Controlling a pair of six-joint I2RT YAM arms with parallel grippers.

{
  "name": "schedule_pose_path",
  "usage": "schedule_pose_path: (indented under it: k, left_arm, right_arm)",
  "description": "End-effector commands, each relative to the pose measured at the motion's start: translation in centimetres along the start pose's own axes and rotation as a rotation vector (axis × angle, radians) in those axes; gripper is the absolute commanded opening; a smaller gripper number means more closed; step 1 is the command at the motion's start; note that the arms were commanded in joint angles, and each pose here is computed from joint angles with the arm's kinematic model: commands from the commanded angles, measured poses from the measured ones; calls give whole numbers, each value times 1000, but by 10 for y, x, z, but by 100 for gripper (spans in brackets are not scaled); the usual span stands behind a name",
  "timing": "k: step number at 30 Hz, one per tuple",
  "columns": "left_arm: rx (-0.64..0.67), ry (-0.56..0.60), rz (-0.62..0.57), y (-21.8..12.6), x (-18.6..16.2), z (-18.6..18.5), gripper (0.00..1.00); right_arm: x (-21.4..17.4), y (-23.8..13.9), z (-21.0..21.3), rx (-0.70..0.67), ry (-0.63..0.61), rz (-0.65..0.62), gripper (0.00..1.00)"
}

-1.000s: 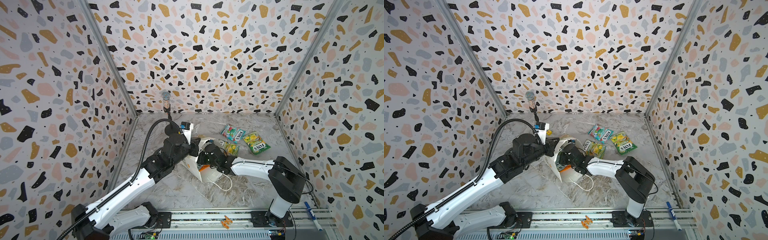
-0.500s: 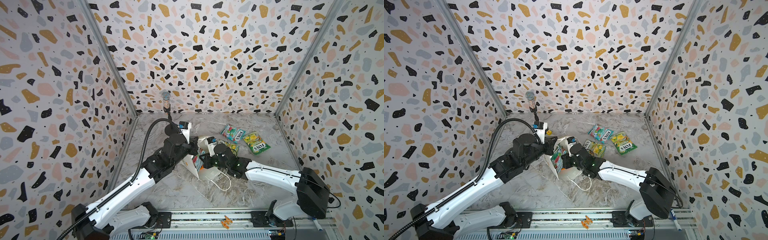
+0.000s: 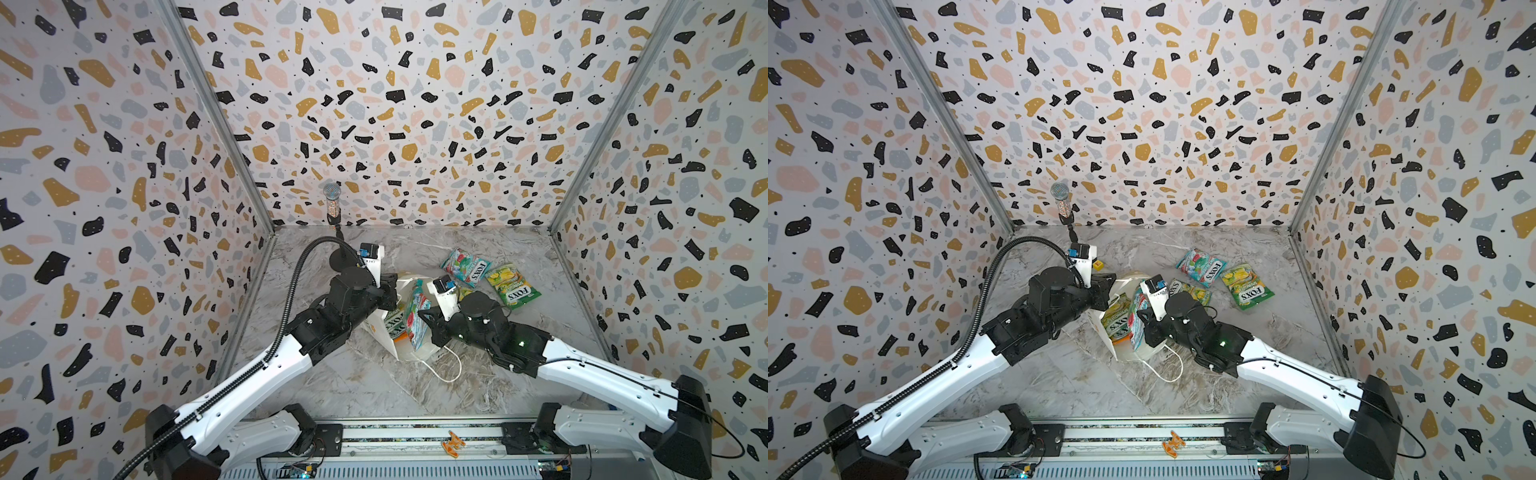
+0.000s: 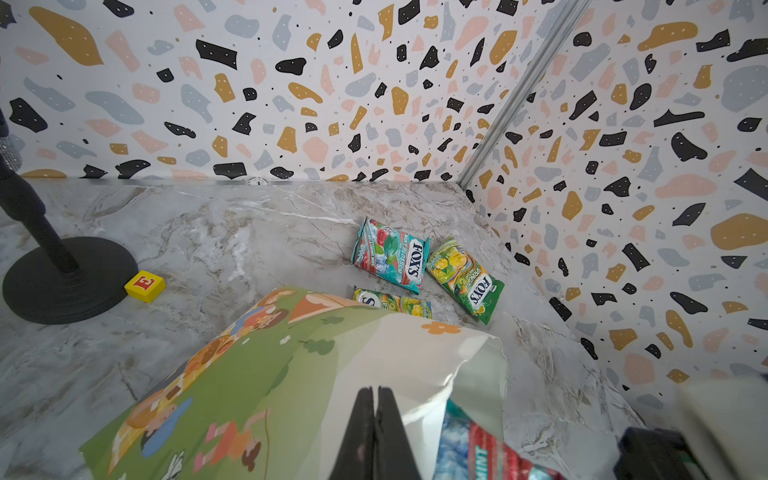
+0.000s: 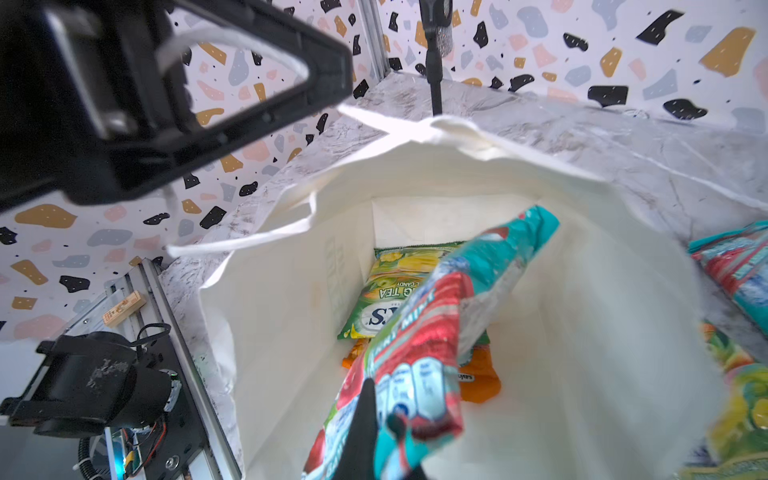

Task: Take the snacks out of the paper bag
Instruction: 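Pull the teal mint packet out of the bag with the right gripper, then lower the teal mint packet beside the other packets and release it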

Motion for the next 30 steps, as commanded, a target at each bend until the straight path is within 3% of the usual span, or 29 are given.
schedule_pose_path:
  k: [1, 10, 20, 30]
  left_arm:
    - [-19, -14, -26, -1, 6, -4, 0]
    - [-22, -18, -24, -1, 5, -4, 0]
    - [-20, -16, -26, -2, 5, -4, 0]
    - [-20, -15, -28, -3, 5, -4, 0]
  right_arm:
    - [17, -25, 1, -3, -68, -66, 0]
    - [45, -76, -1, -30, -99, -162, 0]
    - [53, -116, -19, -216, -81, -199, 0]
    - [39, -135, -45, -460, -28, -125, 0]
Point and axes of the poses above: each gripper's point midway between its finger pads, its own y axis out along the fingers, its own z axis along the line the jaws close on, x = y × z, the point moved 8 cm from there along -y, back along the fingers, and after that the axes turned 9 degrees about -y, right-handed, at the moved point
